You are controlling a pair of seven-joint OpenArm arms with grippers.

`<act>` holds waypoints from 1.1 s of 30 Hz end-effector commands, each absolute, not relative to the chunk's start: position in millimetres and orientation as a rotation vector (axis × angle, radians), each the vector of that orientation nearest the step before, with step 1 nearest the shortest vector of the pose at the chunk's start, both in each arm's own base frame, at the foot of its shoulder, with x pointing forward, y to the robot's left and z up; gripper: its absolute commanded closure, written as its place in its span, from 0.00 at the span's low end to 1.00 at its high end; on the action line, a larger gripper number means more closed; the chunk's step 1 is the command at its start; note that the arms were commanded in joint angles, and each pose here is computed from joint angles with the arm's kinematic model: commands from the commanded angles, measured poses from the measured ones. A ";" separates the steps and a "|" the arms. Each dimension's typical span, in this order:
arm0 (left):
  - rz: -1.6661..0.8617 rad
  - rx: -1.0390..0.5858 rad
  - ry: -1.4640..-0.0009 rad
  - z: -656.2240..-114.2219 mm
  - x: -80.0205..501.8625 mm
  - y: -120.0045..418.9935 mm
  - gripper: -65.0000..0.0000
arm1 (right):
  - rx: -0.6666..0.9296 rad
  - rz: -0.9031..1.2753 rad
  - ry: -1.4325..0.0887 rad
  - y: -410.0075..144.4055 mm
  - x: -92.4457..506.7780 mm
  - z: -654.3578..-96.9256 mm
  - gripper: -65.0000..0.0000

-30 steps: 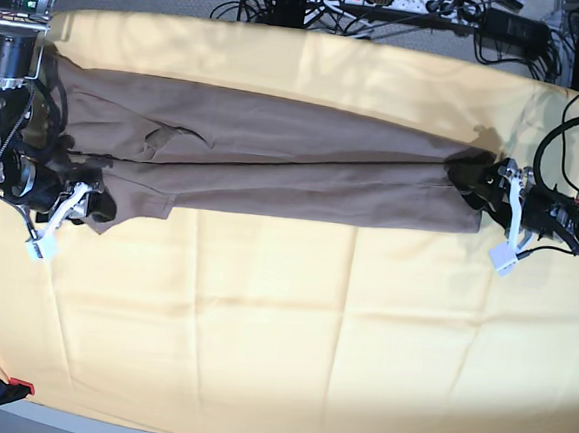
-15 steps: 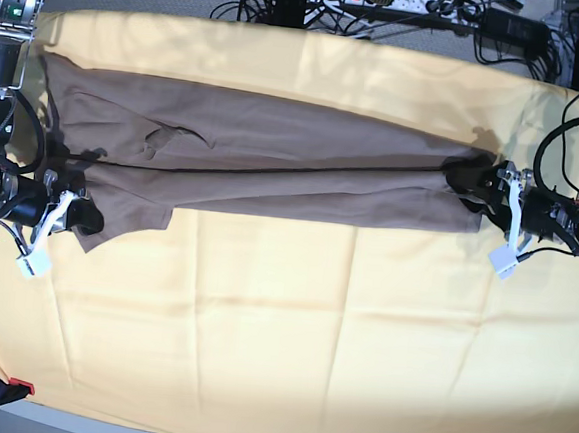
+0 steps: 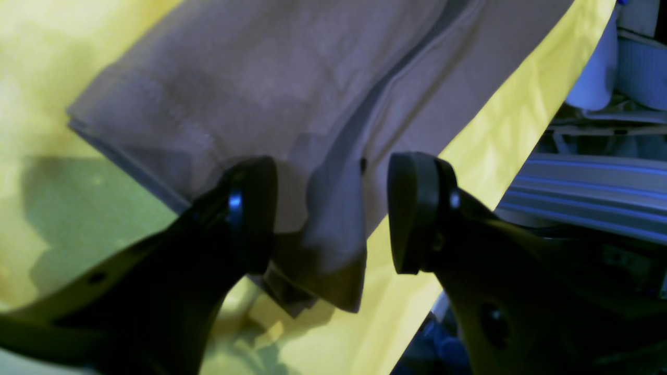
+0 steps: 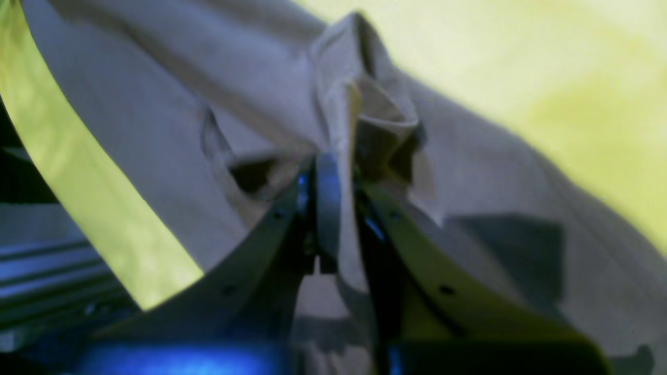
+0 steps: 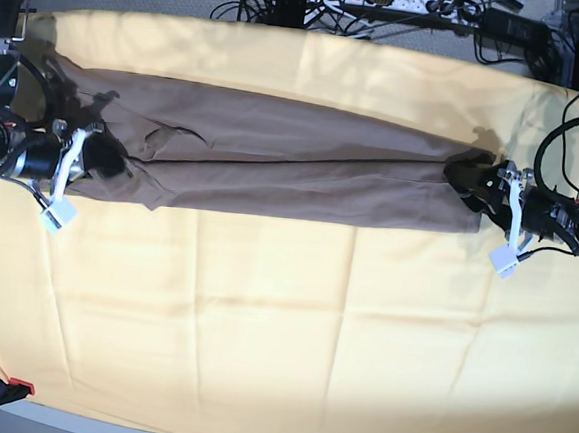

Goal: Fold the T-shirt properly
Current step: 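Lay the folded hem down and open both grippers, then raise the left gripper away and adjust the right gripper at the fold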

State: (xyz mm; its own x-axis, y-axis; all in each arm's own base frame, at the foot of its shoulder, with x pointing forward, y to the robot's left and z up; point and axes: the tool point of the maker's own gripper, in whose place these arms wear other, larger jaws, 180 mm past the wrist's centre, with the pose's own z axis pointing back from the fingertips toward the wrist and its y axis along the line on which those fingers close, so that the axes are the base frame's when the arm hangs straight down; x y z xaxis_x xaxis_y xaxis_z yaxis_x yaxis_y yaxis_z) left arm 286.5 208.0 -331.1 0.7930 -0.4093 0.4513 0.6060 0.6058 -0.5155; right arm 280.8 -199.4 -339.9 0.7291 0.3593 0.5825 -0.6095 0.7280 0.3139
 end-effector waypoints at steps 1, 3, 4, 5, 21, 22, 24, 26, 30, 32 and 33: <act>-0.606 -0.700 -0.351 -315.2 296.5 212.6 0.45 | 0.499 0.578 -0.536 -207.6 284.4 -329.0 1.00; -0.606 -0.700 -0.351 -315.0 296.7 212.6 0.45 | 0.486 0.580 -0.494 -214.3 274.9 -335.0 1.00; -0.605 -0.700 -0.352 -314.9 296.8 212.7 0.45 | 0.479 0.580 -0.477 -217.0 271.0 -337.6 1.00; -0.605 -0.701 -0.354 -314.7 297.1 212.5 0.45 | 0.474 0.582 -0.457 -219.0 267.1 -340.4 1.00; -0.582 -0.677 -0.463 -291.2 319.5 222.5 0.45 | 0.546 0.702 -0.483 -211.4 257.6 -290.8 0.49; -0.572 -0.674 -0.494 -284.2 324.5 226.3 0.45 | 0.537 0.718 -0.484 -211.0 257.3 -288.0 0.49; -0.545 -0.664 -0.569 -266.9 335.6 236.2 0.45 | 0.537 0.730 -0.493 -207.7 257.4 -285.6 0.49; -0.513 -0.652 -0.656 -246.2 346.8 248.6 0.45 | 0.546 0.728 -0.497 -204.8 257.2 -286.5 0.51; -0.445 -0.621 -0.833 -202.7 362.9 277.7 0.45 | 0.551 0.729 -0.512 -202.5 260.5 -284.1 0.76; -0.417 -0.608 -0.905 -184.9 366.6 290.6 0.45 | 0.544 0.707 -0.589 -201.2 273.6 -276.1 0.92; -0.404 -0.601 -0.929 -178.9 367.0 296.3 0.45 | 0.490 0.687 -0.641 -207.7 285.0 -275.1 0.98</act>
